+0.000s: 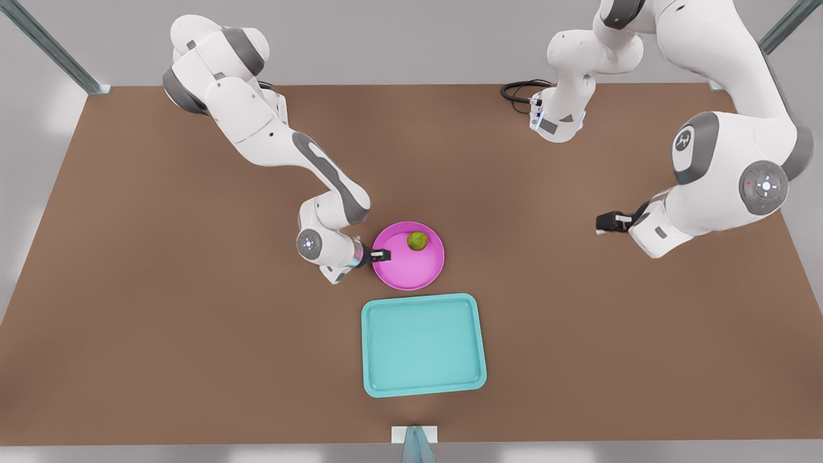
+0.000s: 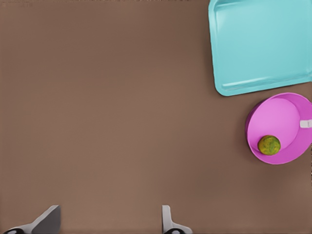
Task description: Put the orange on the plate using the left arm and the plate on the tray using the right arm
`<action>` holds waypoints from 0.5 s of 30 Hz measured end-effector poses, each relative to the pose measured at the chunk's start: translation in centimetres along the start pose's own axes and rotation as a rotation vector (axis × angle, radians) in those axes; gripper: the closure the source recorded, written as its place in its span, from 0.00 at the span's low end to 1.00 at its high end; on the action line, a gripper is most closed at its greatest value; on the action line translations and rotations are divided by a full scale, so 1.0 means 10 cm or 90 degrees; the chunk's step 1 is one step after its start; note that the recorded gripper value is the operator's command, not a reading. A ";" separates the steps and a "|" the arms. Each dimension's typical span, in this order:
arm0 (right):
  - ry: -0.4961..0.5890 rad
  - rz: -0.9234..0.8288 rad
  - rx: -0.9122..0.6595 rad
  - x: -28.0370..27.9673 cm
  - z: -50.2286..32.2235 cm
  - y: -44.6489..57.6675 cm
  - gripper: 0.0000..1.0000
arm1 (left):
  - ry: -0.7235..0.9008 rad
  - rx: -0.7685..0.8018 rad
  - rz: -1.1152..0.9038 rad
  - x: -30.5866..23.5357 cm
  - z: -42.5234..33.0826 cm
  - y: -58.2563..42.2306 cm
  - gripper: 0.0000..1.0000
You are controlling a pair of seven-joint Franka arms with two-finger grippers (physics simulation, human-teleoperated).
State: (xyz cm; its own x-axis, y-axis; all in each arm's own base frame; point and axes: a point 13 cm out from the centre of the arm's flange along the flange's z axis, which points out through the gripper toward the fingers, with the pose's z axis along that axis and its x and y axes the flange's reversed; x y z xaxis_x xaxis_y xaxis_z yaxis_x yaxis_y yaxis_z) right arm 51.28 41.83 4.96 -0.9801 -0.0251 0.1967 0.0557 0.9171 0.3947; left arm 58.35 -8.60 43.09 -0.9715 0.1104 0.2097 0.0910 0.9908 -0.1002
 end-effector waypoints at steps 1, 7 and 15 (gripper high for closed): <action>-0.002 -0.001 0.000 0.00 0.01 0.00 0.29 | 0.000 0.000 0.002 0.03 -0.03 -0.01 0.00; -0.004 -0.005 0.000 0.02 0.08 -0.01 0.44 | 0.019 -0.001 0.007 0.09 0.01 0.00 0.00; -0.007 -0.017 -0.009 0.03 0.04 0.10 0.79 | 0.029 0.000 0.012 0.12 0.03 0.00 0.00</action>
State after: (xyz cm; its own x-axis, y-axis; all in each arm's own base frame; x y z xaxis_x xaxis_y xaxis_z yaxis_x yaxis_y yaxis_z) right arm 50.96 42.88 5.01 -0.9834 -0.0456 0.1759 0.0314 0.9107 0.4118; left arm 57.17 -8.47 43.05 -0.9588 0.1326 0.2512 0.1094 0.9885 -0.1043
